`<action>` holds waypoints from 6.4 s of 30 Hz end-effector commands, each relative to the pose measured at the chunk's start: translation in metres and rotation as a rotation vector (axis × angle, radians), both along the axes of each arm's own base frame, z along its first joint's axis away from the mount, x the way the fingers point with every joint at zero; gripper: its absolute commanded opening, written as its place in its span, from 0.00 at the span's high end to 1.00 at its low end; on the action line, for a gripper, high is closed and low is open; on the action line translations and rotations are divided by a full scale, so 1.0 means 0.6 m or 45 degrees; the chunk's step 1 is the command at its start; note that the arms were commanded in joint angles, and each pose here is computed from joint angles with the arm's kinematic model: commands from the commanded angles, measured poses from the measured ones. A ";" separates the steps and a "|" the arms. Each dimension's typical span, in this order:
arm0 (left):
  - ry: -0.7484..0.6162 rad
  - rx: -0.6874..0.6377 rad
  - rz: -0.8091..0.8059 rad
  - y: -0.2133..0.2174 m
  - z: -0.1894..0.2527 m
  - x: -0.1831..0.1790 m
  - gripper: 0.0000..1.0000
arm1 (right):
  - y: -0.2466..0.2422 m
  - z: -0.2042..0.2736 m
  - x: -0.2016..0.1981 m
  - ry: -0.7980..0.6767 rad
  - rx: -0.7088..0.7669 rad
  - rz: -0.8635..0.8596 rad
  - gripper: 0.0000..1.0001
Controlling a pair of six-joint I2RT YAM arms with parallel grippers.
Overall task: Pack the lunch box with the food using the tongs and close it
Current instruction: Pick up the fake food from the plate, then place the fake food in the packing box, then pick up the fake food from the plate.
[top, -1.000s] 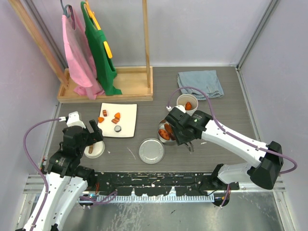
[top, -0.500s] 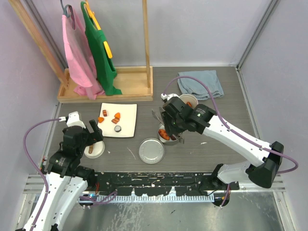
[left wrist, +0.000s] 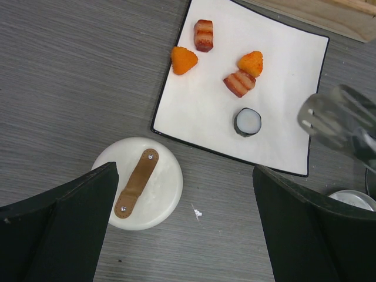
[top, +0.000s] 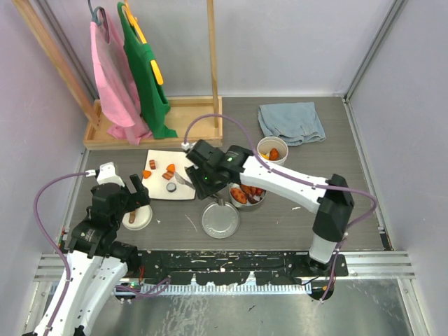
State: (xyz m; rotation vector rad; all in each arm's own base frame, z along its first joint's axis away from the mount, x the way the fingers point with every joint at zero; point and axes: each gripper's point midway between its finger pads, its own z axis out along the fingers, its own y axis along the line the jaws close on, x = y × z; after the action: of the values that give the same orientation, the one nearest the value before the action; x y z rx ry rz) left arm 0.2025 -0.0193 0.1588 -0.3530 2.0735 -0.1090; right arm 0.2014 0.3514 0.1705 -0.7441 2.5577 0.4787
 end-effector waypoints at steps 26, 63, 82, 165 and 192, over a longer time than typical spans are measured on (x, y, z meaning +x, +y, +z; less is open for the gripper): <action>-0.064 -0.014 0.034 0.005 0.021 0.007 0.02 | 0.123 -0.053 -0.001 -0.076 -0.185 0.208 0.50; -0.060 -0.013 0.030 0.005 0.020 0.008 0.02 | 0.107 -0.019 0.003 -0.145 -0.135 0.163 0.60; -0.071 -0.015 0.029 0.005 0.022 0.006 0.02 | 0.004 0.078 0.003 -0.259 -0.040 -0.015 0.60; -0.040 0.247 0.115 0.035 0.144 0.099 0.02 | -0.155 0.089 0.019 -0.224 0.086 -0.334 0.50; -0.105 0.147 0.167 0.039 0.138 0.067 0.02 | 0.083 0.038 0.088 -0.148 0.130 -0.079 0.50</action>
State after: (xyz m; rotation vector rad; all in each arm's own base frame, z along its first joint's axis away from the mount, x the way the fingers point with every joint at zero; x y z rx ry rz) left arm 0.2410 0.0002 0.2319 -0.3594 2.0149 0.0829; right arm 0.2445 0.3726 0.1677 -0.6158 2.5248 0.4539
